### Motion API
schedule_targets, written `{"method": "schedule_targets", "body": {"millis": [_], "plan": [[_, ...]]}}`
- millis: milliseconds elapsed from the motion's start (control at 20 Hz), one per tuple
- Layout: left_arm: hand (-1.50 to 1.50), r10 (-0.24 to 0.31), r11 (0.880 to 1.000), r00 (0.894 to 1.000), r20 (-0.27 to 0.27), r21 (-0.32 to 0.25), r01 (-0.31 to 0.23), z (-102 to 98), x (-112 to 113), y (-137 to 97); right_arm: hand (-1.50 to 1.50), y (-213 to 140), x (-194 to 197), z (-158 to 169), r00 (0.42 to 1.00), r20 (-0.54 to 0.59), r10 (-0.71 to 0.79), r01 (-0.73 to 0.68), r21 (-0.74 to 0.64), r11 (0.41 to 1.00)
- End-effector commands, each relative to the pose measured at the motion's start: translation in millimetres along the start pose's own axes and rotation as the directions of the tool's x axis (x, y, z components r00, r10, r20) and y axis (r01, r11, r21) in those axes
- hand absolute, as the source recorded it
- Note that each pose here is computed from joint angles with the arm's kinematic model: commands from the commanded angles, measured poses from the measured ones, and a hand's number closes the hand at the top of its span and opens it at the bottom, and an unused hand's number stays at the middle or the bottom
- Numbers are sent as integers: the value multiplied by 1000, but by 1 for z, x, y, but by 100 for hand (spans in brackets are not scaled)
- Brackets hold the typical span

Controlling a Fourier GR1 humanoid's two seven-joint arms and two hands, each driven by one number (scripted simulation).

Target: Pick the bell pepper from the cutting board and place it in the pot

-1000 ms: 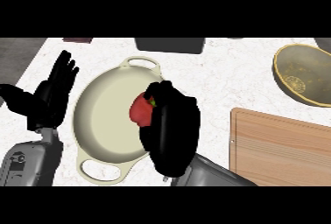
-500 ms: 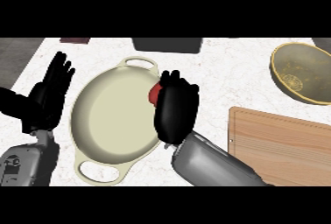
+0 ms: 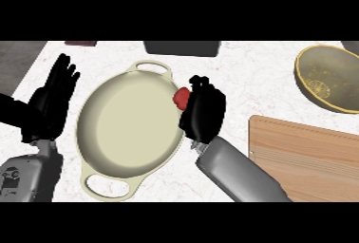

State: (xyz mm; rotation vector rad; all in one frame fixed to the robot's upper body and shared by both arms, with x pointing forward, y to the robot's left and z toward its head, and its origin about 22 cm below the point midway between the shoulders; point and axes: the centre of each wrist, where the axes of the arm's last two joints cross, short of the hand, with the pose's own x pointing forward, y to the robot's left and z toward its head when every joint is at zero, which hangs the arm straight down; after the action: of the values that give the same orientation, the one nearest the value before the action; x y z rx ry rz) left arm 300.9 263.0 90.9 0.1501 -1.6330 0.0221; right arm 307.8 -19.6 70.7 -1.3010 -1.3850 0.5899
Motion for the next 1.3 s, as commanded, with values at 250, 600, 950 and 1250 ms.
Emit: {"method": "schedule_targets", "body": {"millis": [250,600,950,1250], "plan": [[0,2,1000,1000,1,-4,-2,5,-5,-6,-150,7,-9,5,879,-175,-444,454,22,891],[0,-7,1000,1000,-16,12,7,8,-4,-2,-150,0,-5,15,712,-120,-691,683,-105,722],[0,-6,998,1000,-25,70,7,7,-4,15,-150,2,-30,58,624,-113,-773,762,-134,634],[0,0,998,1000,-23,61,1,23,-2,17,-150,-42,-67,46,631,-91,-771,761,-120,637]]}}
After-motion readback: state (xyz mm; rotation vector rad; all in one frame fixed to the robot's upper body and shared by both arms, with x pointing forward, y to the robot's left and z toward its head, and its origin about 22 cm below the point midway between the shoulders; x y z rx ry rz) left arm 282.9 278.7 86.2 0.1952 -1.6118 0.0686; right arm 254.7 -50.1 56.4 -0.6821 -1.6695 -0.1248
